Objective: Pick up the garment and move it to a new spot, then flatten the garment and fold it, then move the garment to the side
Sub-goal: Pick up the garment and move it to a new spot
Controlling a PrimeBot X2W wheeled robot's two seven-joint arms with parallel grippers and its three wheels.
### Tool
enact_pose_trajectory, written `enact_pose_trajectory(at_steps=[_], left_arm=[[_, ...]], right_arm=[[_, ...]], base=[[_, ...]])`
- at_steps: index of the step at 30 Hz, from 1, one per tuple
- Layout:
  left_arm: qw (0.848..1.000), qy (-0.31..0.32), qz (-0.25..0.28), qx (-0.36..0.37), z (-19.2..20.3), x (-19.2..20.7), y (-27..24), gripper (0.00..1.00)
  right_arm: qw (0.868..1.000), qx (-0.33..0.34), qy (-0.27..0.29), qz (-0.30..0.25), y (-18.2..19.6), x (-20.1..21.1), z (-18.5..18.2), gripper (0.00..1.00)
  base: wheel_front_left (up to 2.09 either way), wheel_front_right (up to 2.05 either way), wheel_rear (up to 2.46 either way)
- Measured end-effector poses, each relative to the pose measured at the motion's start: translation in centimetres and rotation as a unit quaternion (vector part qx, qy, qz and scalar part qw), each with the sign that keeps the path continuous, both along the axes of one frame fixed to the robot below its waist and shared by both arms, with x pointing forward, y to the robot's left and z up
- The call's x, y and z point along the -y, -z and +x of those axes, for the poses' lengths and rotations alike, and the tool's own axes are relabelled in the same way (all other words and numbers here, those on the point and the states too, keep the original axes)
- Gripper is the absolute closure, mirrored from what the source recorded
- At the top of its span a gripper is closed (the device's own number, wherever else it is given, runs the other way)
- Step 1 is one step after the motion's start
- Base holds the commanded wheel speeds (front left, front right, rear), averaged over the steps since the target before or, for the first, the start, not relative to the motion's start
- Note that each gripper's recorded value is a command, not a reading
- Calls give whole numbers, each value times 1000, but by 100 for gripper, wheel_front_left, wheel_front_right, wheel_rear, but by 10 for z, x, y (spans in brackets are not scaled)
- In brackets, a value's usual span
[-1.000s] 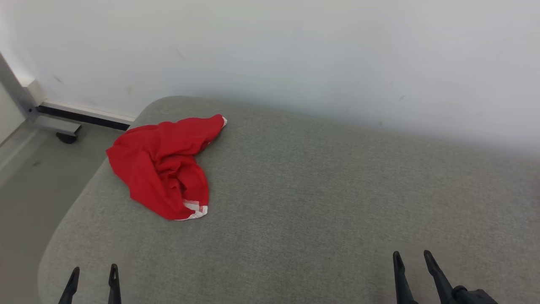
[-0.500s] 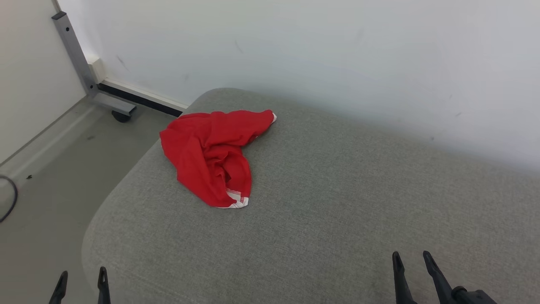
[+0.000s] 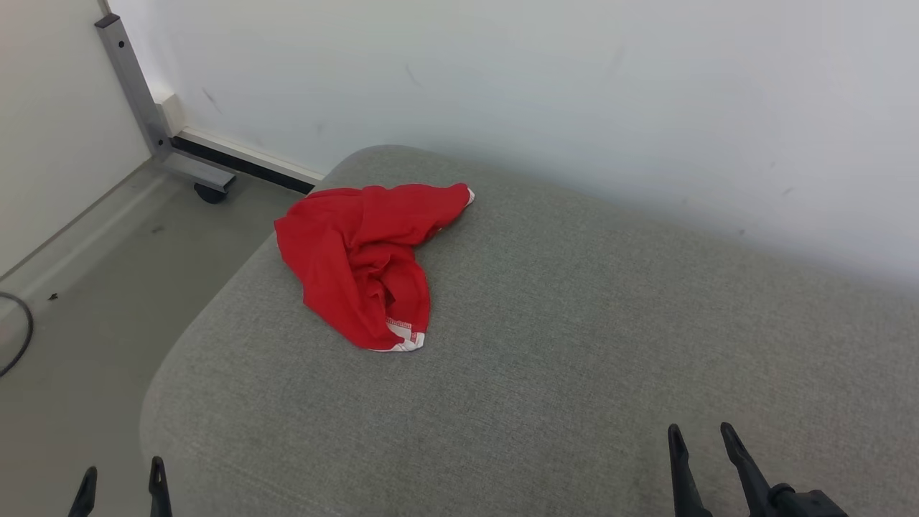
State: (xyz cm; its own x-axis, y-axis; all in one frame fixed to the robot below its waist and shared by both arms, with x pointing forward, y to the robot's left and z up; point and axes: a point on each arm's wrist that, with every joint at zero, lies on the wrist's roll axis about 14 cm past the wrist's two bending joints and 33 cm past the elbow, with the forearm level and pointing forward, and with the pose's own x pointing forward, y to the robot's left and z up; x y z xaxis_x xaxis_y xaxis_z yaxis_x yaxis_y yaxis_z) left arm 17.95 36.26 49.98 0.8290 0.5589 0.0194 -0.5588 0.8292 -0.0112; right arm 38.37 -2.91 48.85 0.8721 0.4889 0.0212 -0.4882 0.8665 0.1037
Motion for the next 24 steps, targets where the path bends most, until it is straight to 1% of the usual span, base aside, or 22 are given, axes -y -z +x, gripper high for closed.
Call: enact_pose_trajectory(at_steps=[3, 7, 13, 16, 20, 24], left_arm=[[1000, 8, 0, 5, 12, 0, -4, 0], [999, 32, 27, 21, 43, -5, -26, 0], [993, 73, 66, 66, 106, -15, -78, 0], [989, 89, 74, 92, 141, -16, -103, 0], [986, 107, 77, 103, 185, -20, -119, 0], [984, 126, 80, 98, 228, -21, -122, 0]], right_arm=[[1000, 5, 9, -4, -1, 6, 3, 0], [1000, 8, 23, -11, -3, 16, 10, 0], [999, 18, 45, -17, -9, 32, 25, 0], [998, 23, 54, -23, -11, 41, 37, 0], [996, 30, 75, -28, -13, 58, 51, 0], [994, 28, 97, -38, -9, 76, 60, 0]], base=[[0, 0, 0], [0, 0, 0], [0, 0, 0], [0, 0, 0], [0, 0, 0], [0, 0, 0]])
